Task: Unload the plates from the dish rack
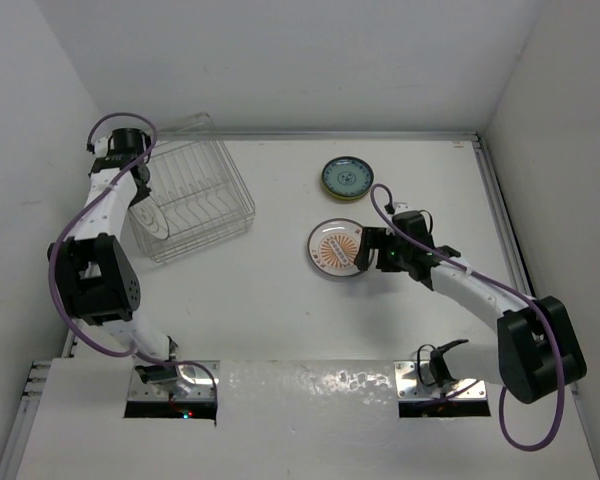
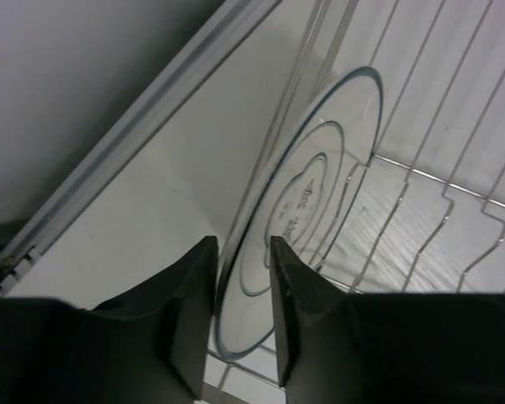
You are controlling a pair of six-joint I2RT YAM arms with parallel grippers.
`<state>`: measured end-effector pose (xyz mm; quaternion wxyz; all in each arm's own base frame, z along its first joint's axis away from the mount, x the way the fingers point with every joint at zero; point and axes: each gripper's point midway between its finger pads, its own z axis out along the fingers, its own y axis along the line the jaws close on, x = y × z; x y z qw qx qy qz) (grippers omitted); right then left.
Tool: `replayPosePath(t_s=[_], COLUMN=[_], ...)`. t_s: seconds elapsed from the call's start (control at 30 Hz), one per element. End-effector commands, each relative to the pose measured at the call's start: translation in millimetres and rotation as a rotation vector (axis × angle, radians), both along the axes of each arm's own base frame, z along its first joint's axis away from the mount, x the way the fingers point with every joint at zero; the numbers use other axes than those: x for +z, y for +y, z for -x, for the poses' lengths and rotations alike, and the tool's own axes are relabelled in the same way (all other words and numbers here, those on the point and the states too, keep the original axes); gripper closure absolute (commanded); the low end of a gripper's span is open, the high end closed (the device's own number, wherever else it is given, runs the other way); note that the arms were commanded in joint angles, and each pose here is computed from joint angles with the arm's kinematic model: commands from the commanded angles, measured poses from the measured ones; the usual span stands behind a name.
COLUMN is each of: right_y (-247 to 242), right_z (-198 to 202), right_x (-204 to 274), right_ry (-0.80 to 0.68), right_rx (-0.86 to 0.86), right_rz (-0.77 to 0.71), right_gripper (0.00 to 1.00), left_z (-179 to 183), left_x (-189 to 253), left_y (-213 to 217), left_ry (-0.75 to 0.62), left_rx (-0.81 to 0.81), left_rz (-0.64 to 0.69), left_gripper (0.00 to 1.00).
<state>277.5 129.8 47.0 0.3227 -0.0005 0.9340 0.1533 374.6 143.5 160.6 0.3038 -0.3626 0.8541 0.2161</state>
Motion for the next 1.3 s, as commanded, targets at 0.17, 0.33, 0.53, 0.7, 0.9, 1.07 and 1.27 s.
replayPosePath(t_s=[0.17, 0.33, 0.53, 0.7, 0.9, 1.07, 1.27], right_y=[5, 4, 10, 29, 107, 120, 124], right_z=[-9, -8, -11, -16, -27, -43, -63], right_x=[13, 15, 21, 38, 144, 215, 217], right_ry=[-0.062, -0.065, -0.069, -0.078, -0.227, -0.377, -0.418], right_rx=[0.017, 0.014, 0.021, 0.048, 0.224, 0.211, 0.164], right_rz=[-0.026, -0.025, -0.059, -0.159, -0.701, -1.0, -0.978], right_gripper=[0.01, 0.01, 0.01, 0.01, 0.01, 0.01, 0.04], left_z=[1, 2, 4, 11, 3, 33, 51], left_x=[40, 59, 128, 196, 241, 241, 216], left_y=[10, 9, 8, -8, -149, -231, -268], left_ry=[-0.067, -0.096, -0.193, -0.34, -0.682, -0.9, -0.935], left_rx=[0.016, -0.01, -0.046, -0.133, -0.769, -1.086, -1.131], left_rz=[-0.068, -0.072, -0.109, -0.099, 0.353, 0.698, 0.871], left_gripper=[0.92, 1.0, 1.0, 1.0, 1.0, 1.0, 1.0])
